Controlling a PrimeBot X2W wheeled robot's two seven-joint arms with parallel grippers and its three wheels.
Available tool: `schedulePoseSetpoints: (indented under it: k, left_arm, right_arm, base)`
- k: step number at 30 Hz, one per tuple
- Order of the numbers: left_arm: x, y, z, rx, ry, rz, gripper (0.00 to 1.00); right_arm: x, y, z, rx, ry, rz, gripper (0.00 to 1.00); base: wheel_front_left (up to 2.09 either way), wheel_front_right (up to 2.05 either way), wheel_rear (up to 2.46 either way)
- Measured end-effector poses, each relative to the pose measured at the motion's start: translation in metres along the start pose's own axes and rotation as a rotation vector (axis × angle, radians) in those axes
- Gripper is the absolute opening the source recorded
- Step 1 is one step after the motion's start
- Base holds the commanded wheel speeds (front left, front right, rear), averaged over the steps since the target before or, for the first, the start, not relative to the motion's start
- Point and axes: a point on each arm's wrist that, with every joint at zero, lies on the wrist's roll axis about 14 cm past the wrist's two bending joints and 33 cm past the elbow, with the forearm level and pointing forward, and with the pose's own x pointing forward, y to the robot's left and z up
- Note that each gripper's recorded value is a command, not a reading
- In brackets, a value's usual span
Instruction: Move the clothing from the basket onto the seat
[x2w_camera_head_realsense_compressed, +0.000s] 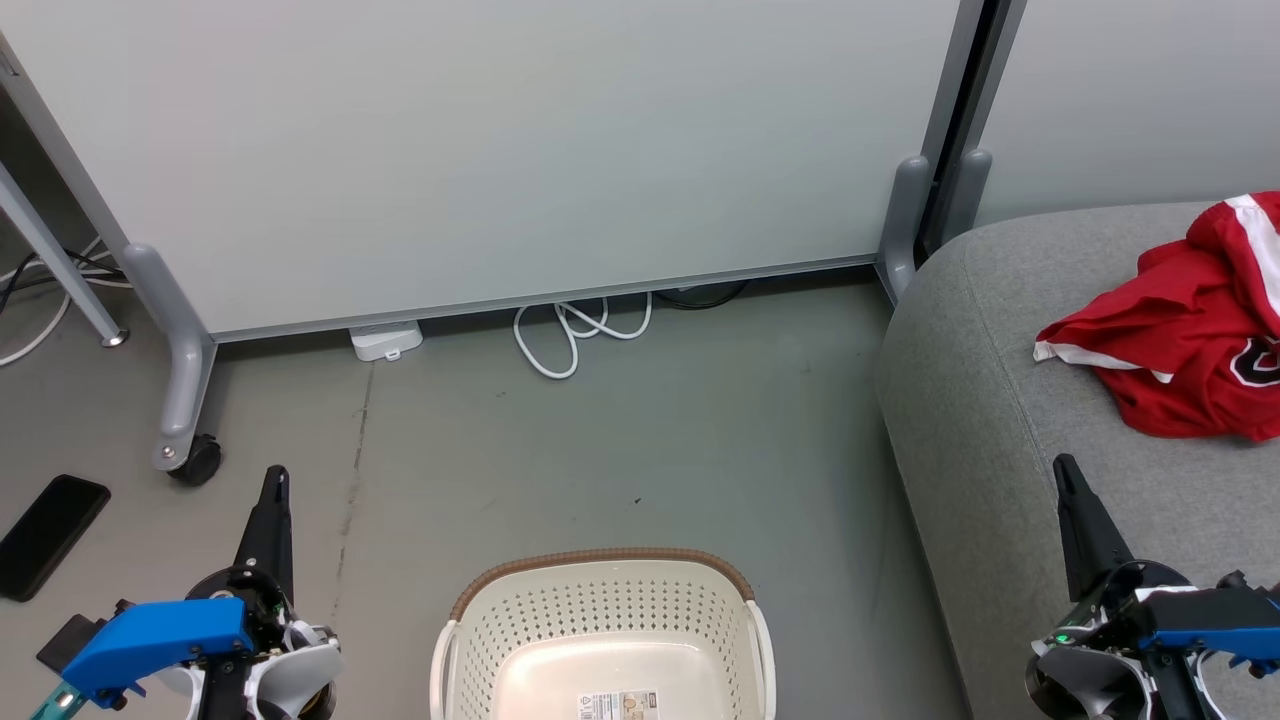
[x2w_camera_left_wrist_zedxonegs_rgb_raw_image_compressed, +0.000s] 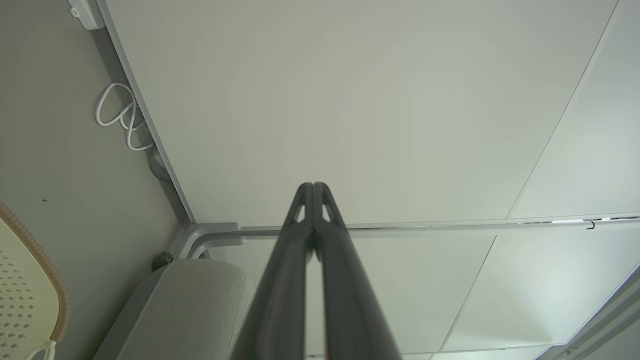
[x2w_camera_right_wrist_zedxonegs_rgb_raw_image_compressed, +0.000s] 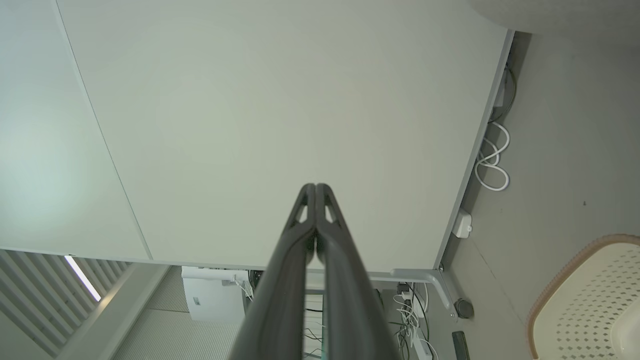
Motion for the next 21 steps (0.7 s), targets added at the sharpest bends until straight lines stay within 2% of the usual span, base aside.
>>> schedulePoseSetpoints:
  k: [21]
  left_arm:
    - [0.0000,0.0000,-0.0001,0.000,0.000,0.000,0.00]
  right_arm:
    - [0.0003,0.0004,0.0000,0.000,0.000,0.001,0.00]
  base:
    - [0.00,0.00,0.00]
